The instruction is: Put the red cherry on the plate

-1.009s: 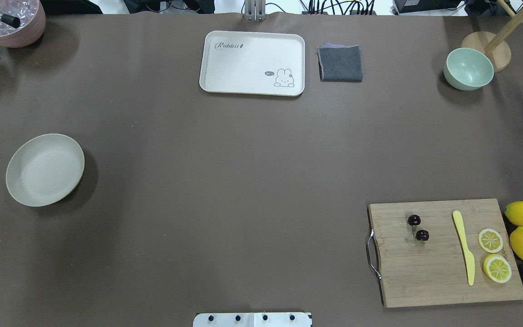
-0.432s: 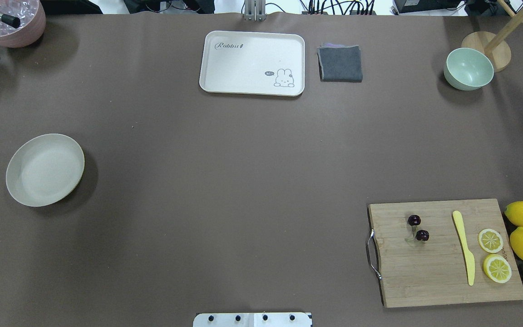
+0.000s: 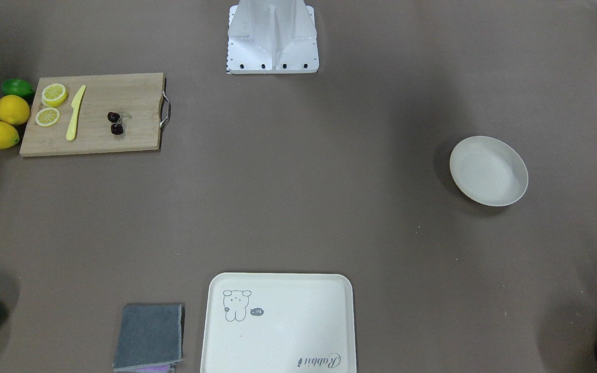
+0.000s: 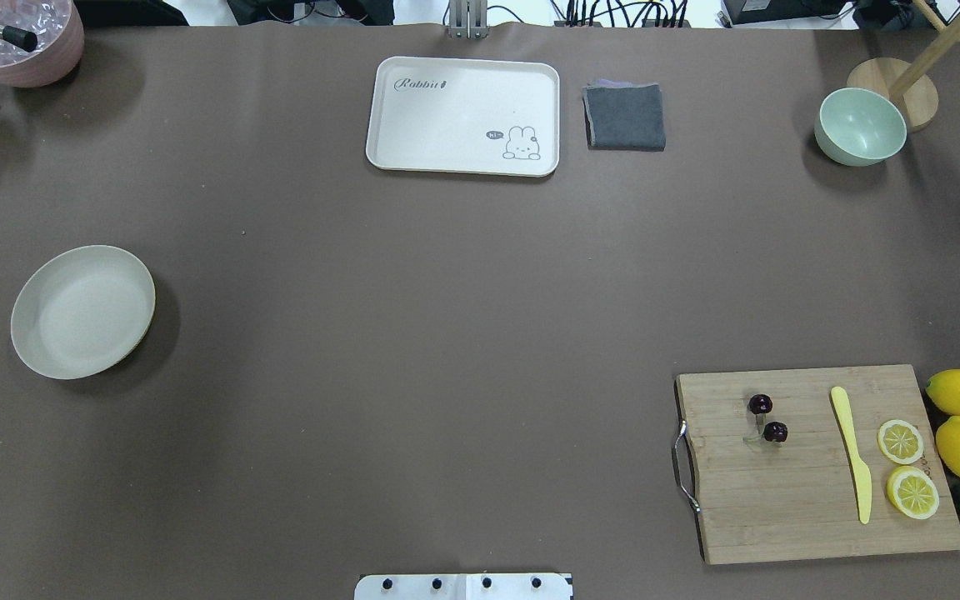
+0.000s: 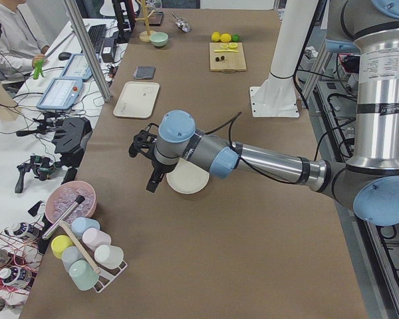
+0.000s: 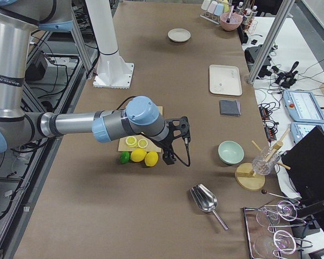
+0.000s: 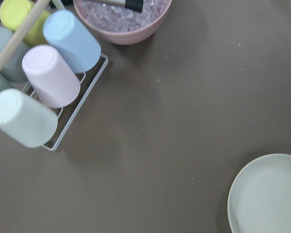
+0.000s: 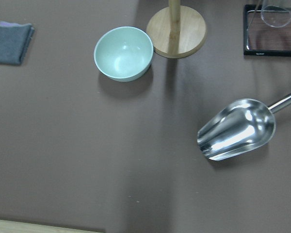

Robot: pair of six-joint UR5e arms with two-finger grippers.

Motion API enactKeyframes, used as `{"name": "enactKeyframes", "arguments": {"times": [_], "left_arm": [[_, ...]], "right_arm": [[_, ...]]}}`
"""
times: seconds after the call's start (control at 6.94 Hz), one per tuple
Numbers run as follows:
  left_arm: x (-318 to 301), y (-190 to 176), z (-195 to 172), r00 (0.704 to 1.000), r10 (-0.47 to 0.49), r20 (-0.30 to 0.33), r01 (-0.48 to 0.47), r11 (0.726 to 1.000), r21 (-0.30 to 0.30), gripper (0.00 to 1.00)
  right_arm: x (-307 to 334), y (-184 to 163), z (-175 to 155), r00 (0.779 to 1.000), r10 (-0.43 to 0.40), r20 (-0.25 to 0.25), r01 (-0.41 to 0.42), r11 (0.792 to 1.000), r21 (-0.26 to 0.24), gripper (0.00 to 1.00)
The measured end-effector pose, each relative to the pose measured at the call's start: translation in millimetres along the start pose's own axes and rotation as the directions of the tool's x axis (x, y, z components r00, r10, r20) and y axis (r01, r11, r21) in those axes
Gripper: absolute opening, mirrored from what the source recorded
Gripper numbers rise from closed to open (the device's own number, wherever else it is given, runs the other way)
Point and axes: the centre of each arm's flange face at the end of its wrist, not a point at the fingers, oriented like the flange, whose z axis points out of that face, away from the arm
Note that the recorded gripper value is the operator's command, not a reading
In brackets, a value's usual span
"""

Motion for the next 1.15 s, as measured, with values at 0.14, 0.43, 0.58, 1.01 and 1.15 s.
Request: {"name": "enactKeyframes", "arguments": {"times": [0.14, 0.43, 0.58, 1.01, 1.15], "left_arm": [[4.2, 6.3, 2.5, 1.000, -0.014, -0.027, 0.014, 1.000, 0.019, 0.98], [9.9, 14.2, 32.8, 0.997, -0.035, -0.068, 0.034, 0.999, -0.011, 0.98], [10.0, 19.4, 54.7, 0.996, -0.035, -0.081, 0.031, 0.999, -0.044, 0.98], [40.5, 33.4, 135.7, 0.995, -0.081, -0.063, 0.071, 0.987, -0.144, 0.93], [52.8, 42.5, 172.5, 0.996, -0.077, -0.045, 0.070, 0.986, -0.153, 0.92]], "right_arm": [[-20.5, -4.9, -4.9, 0.993, 0.064, 0.099, -0.064, 0.998, -0.004, 0.99], [-48.3, -7.8, -6.0, 0.974, 0.113, 0.198, -0.114, 0.993, -0.007, 1.00], [-55.0, -7.3, 13.7, 0.986, 0.100, 0.130, -0.100, 0.995, -0.008, 1.00], [-86.7, -7.2, 106.1, 0.995, -0.007, -0.101, -0.001, 0.997, -0.075, 1.00], [-96.7, -7.7, 124.0, 0.993, -0.033, -0.110, 0.022, 0.995, -0.096, 1.00]]}}
